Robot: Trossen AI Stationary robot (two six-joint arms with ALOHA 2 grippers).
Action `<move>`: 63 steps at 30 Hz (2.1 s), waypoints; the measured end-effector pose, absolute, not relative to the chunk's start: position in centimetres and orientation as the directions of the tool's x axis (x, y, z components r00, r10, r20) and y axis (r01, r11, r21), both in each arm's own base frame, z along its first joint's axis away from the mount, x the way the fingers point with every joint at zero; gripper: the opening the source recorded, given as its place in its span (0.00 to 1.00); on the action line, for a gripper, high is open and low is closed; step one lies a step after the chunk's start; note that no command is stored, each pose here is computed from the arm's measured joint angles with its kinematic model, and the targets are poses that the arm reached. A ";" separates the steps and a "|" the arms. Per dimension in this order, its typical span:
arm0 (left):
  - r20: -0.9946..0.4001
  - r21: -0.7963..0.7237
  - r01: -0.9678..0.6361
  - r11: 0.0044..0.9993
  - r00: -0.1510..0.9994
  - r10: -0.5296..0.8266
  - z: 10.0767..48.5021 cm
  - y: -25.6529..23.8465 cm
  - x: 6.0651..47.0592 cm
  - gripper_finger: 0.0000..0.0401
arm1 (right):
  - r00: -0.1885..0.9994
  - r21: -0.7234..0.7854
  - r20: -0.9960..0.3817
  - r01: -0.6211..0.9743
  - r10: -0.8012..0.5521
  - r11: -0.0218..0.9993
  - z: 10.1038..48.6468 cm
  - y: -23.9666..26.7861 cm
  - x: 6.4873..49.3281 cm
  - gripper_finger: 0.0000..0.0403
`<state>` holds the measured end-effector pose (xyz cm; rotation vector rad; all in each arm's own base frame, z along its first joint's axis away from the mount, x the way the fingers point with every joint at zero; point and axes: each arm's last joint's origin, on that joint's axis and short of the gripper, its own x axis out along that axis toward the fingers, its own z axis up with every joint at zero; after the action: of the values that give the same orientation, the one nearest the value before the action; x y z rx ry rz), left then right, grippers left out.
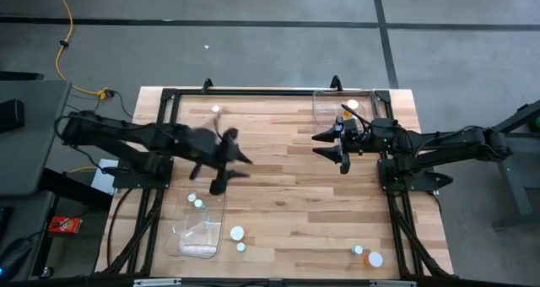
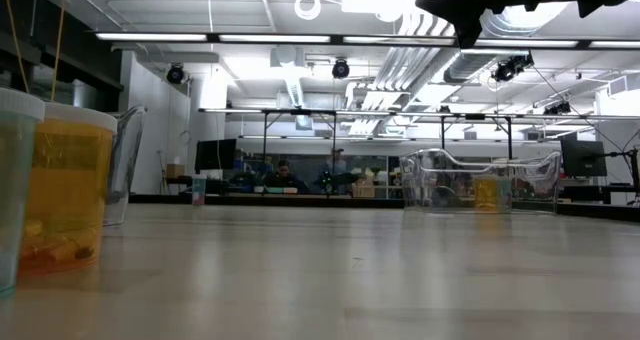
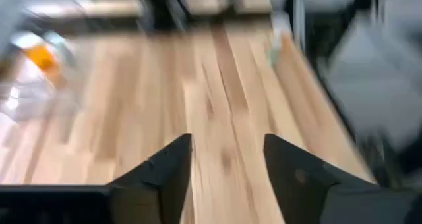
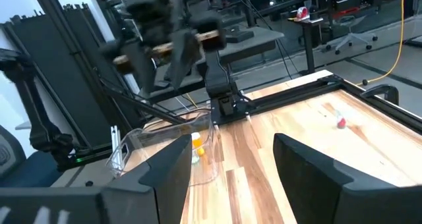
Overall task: Pick and place medicine bottles into bin by pill shape (circle, oval)
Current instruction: Put the large orange capsule bottle into the top transparent bin
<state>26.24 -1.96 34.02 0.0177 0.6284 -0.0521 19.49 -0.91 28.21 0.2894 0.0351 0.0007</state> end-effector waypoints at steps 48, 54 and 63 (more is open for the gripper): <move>-0.968 -0.125 0.382 0.916 0.154 -0.197 22.7 -14.3 33.8 0.63 | 0.999 0.286 -0.047 0.007 0.006 0.958 28.1 -0.9 19.5 0.51; -0.974 -0.068 0.359 0.931 0.180 -0.140 22.7 -14.8 33.6 0.63 | 0.999 0.286 -0.047 0.008 0.006 0.958 28.1 -0.9 19.5 0.51; -0.975 -0.049 0.386 0.921 0.183 -0.128 22.7 -16.8 32.6 0.63 | 0.999 0.286 -0.047 0.008 0.006 0.958 28.1 -0.9 19.5 0.51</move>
<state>32.57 -16.84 22.68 0.2278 1.3416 -0.3674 19.49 -0.90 28.09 0.2902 0.0480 -0.0008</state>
